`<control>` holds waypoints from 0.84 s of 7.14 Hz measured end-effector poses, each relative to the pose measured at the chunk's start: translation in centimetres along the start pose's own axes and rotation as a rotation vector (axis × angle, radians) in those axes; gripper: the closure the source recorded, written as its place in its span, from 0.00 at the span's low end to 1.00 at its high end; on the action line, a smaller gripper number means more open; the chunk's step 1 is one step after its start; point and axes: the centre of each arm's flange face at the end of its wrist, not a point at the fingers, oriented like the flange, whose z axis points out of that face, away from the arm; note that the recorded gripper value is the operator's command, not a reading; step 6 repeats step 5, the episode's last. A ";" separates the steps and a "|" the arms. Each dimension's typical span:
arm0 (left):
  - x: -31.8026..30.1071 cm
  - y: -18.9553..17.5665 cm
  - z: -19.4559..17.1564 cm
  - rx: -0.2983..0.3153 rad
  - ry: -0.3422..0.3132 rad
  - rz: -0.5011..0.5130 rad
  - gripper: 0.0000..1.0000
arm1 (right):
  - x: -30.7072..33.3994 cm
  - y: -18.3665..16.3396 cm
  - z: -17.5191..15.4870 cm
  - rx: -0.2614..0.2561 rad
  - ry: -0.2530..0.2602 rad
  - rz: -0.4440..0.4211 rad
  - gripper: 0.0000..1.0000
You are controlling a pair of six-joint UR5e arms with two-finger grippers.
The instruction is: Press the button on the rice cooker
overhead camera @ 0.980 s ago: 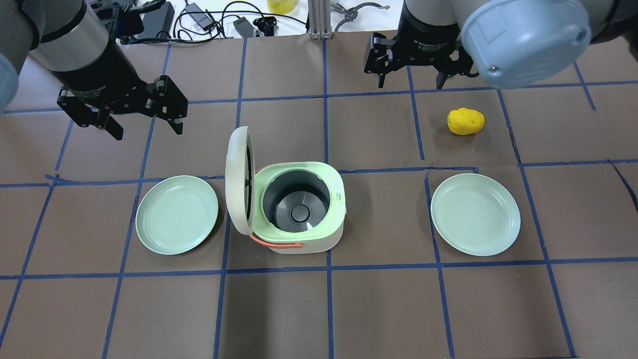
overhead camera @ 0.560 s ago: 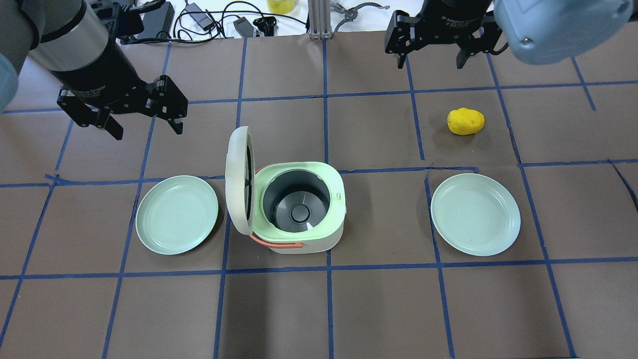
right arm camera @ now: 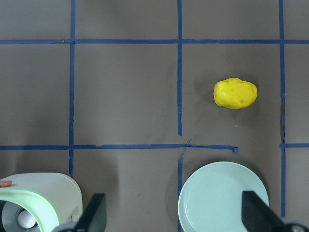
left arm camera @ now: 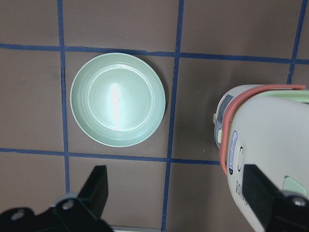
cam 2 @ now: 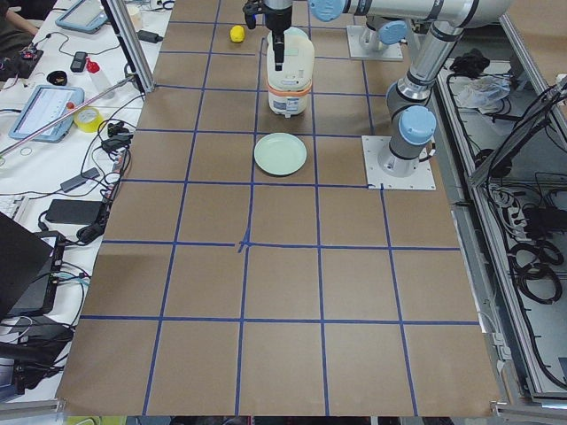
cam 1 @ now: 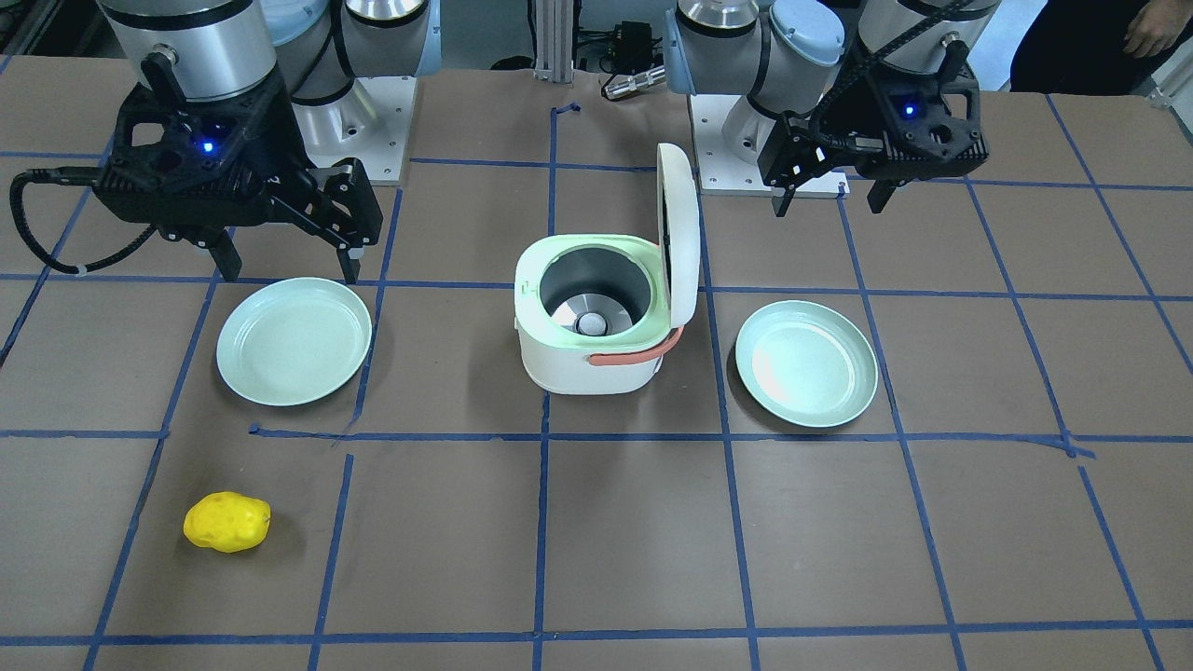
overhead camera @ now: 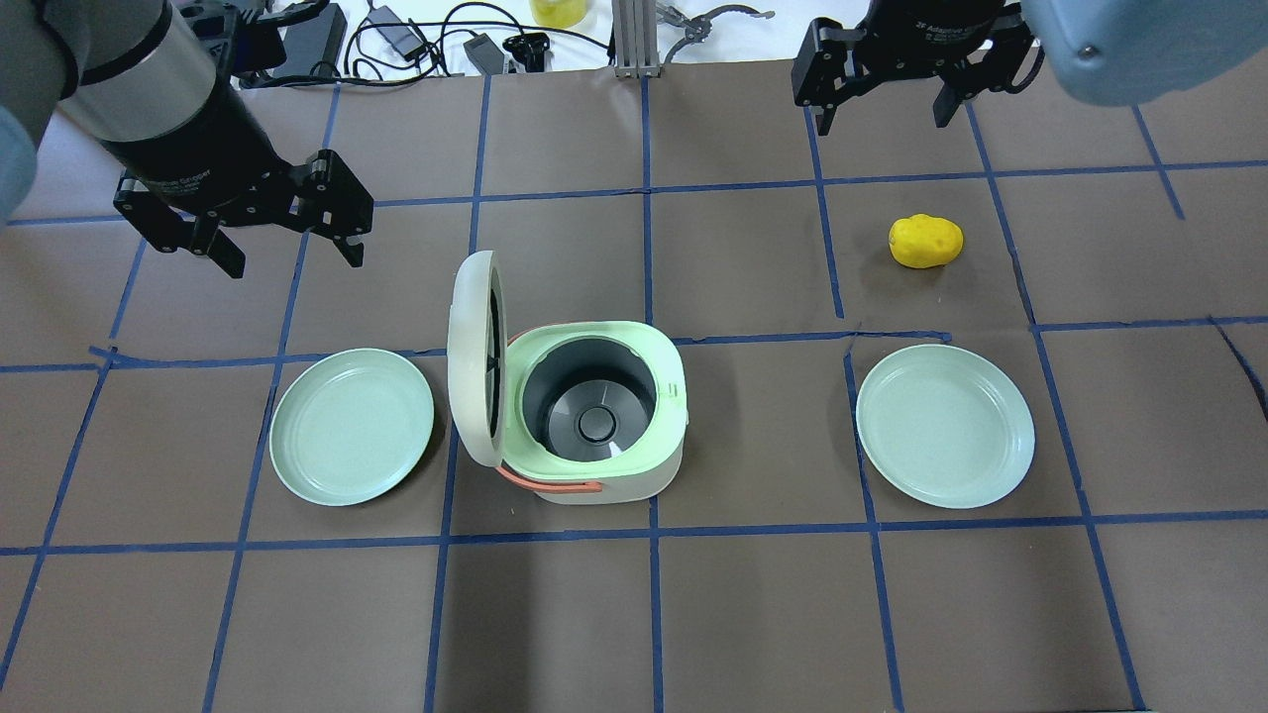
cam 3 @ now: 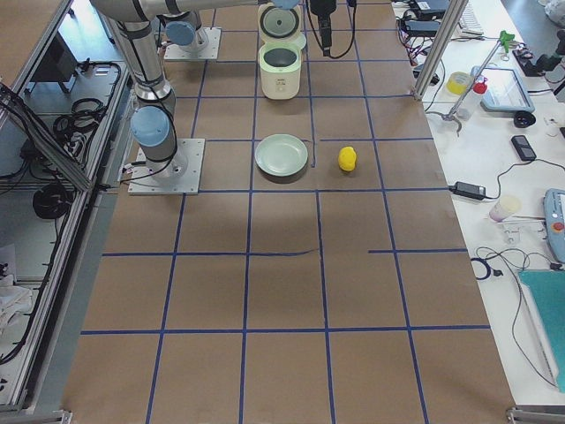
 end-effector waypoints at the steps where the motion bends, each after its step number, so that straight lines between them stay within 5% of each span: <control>1: 0.0 0.0 0.0 0.000 0.000 0.000 0.00 | 0.0 0.1 -0.1 -0.007 -0.005 -0.002 0.00; 6: 0.0 0.0 0.0 0.000 0.000 0.000 0.00 | -0.3 0.2 -0.2 -0.013 -0.021 0.000 0.00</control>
